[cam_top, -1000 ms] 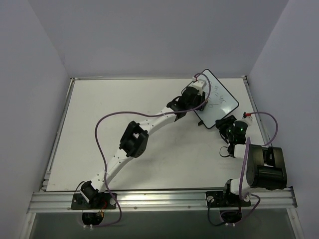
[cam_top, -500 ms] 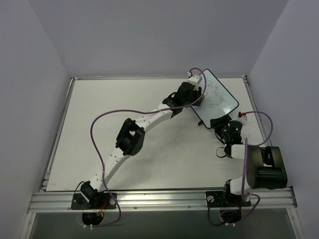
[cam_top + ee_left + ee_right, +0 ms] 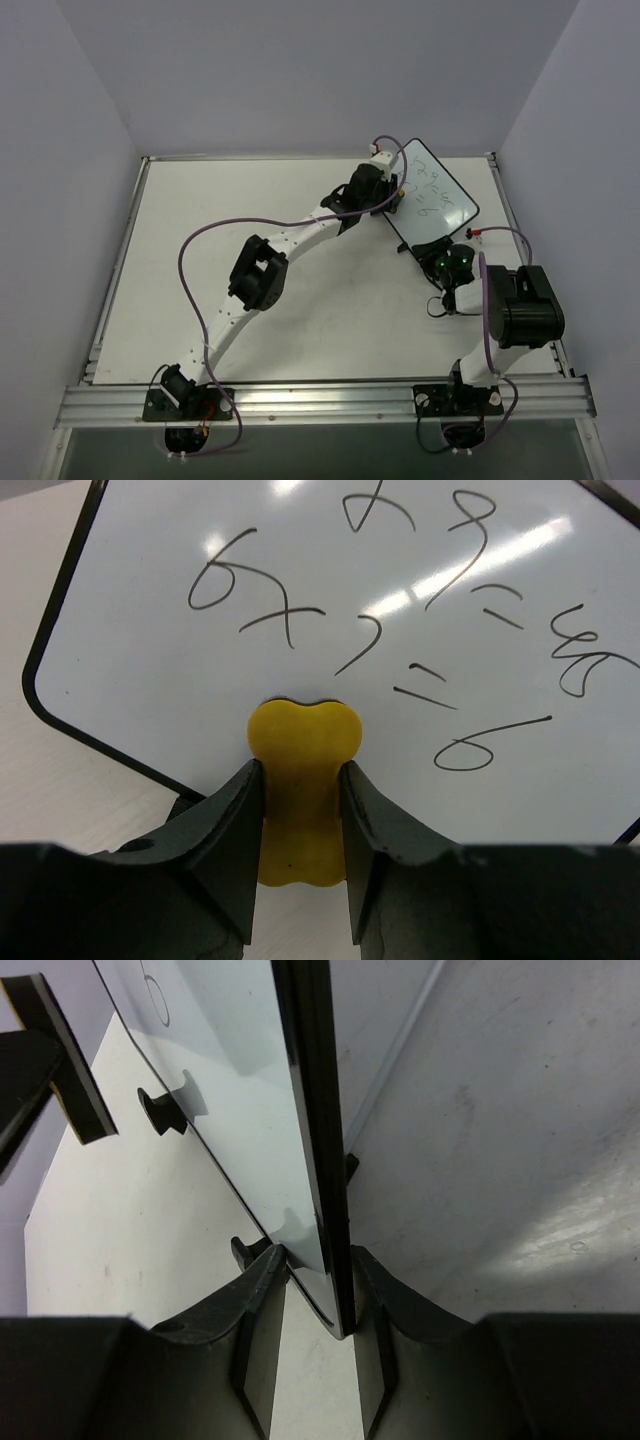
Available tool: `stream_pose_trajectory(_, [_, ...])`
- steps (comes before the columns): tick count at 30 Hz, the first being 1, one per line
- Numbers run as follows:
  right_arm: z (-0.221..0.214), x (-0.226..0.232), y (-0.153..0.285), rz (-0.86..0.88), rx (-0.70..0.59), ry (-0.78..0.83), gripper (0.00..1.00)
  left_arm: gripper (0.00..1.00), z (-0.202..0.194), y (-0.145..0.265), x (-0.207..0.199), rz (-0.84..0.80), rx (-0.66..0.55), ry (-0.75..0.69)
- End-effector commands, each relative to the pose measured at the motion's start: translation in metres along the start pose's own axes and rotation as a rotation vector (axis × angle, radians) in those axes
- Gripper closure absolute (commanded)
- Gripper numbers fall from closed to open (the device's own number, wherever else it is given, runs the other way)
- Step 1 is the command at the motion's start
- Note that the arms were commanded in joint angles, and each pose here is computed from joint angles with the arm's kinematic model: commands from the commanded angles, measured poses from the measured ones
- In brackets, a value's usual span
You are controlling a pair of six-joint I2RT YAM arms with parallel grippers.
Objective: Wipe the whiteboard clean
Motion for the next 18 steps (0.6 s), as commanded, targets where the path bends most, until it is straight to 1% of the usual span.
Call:
stream_pose_trajectory(1, [0.007, 0.006, -0.010, 0.019, -0.037, 0.000, 0.76, 0.98, 0.050, 0.020, -0.025, -0.068, -0.093, 0.005])
stream_pose_trajectory(5, [0.000, 0.002, -0.011, 0.017, -0.037, -0.015, 0.85, 0.98, 0.047, 0.022, -0.023, -0.064, -0.082, 0.008])
stream_pose_trajectory(6, [-0.001, 0.001, -0.012, 0.019, -0.037, -0.017, 0.92, 0.98, 0.046, 0.023, -0.023, -0.066, -0.079, 0.008])
stream_pose_trajectory(8, [-0.002, 0.001, -0.013, 0.023, -0.033, -0.020, 0.96, 0.98, 0.047, 0.024, -0.023, -0.063, -0.079, 0.008])
stream_pose_trajectory(9, [-0.002, 0.001, -0.013, 0.020, -0.034, -0.021, 1.00, 0.98, 0.045, 0.024, -0.022, -0.061, -0.075, 0.008])
stream_pose_trajectory(12, [-0.009, 0.006, -0.013, 0.019, -0.010, 0.009, 1.00, 0.98, 0.044, 0.025, -0.021, -0.056, -0.072, 0.007])
stream_pose_trajectory(13, [-0.010, 0.008, -0.012, 0.022, -0.007, 0.017, 1.00, 0.98, 0.052, 0.025, -0.023, -0.064, -0.104, 0.007])
stream_pose_trajectory(18, [-0.021, 0.012, -0.008, 0.032, 0.034, 0.049, 1.00, 0.98, 0.058, 0.030, -0.015, -0.041, -0.120, 0.026])
Point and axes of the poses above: each gripper's point midway between its finger pads, its own y axis back along the fingers, its own x axis along the line the jaws close on, z = x × y, the point moved 2 cm from there along y, back along the fingers, and after that the axes turned 7 degrees about y, right-handed, at the moved point
